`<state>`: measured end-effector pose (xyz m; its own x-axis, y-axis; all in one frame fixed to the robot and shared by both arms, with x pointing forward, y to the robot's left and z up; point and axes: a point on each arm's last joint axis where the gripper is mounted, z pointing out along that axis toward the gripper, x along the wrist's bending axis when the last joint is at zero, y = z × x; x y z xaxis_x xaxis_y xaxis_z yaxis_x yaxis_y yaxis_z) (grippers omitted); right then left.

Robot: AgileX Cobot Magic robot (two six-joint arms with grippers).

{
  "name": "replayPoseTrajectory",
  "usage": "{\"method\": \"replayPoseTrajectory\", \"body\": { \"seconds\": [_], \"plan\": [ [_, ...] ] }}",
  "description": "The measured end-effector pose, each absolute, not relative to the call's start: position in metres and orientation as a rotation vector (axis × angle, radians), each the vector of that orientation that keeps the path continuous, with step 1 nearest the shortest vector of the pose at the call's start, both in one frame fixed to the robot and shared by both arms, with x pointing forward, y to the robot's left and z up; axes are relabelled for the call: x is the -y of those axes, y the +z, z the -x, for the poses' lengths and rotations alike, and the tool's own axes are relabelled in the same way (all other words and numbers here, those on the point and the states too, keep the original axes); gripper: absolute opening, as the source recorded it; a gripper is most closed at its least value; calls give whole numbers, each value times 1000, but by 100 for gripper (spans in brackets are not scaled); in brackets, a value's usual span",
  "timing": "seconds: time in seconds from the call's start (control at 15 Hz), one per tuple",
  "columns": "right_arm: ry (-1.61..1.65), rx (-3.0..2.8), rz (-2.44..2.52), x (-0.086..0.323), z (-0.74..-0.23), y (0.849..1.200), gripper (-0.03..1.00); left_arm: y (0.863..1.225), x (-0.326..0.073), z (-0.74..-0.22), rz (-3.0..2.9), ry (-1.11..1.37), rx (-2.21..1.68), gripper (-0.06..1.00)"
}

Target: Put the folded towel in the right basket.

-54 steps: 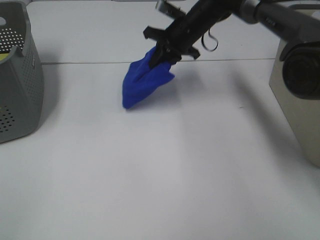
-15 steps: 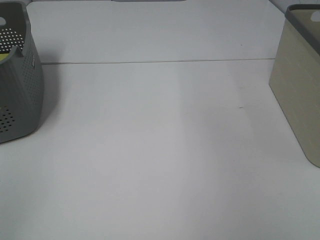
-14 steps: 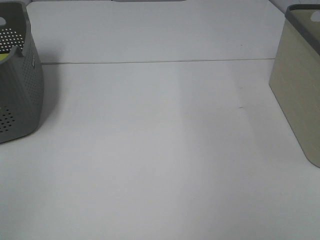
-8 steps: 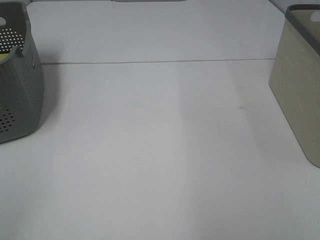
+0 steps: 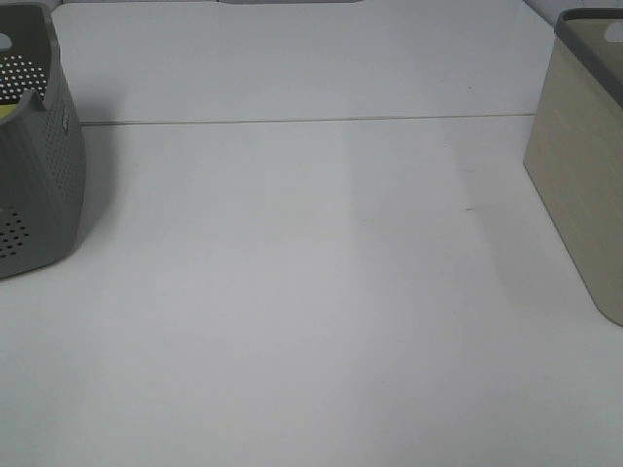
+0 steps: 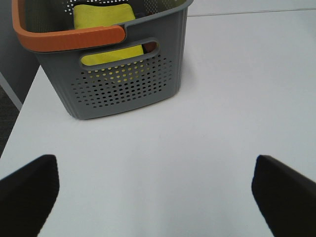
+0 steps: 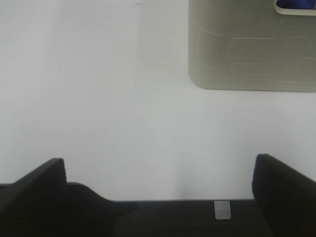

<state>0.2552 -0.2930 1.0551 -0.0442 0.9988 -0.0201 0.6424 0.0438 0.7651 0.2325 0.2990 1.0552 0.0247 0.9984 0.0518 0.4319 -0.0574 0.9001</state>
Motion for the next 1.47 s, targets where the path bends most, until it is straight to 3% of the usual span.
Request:
{"method": "replayPoseTrajectory", "body": {
  "seconds": [0.27, 1.47],
  "plan": [
    [881, -1639, -1604, 292, -236, 1037, 98, 1055, -299, -232, -1582, 996, -1494, 99],
    [885, -1627, -1591, 292, -237, 1036, 98, 1055, -299, -232, -1582, 996, -1494, 99]
  ]
}}
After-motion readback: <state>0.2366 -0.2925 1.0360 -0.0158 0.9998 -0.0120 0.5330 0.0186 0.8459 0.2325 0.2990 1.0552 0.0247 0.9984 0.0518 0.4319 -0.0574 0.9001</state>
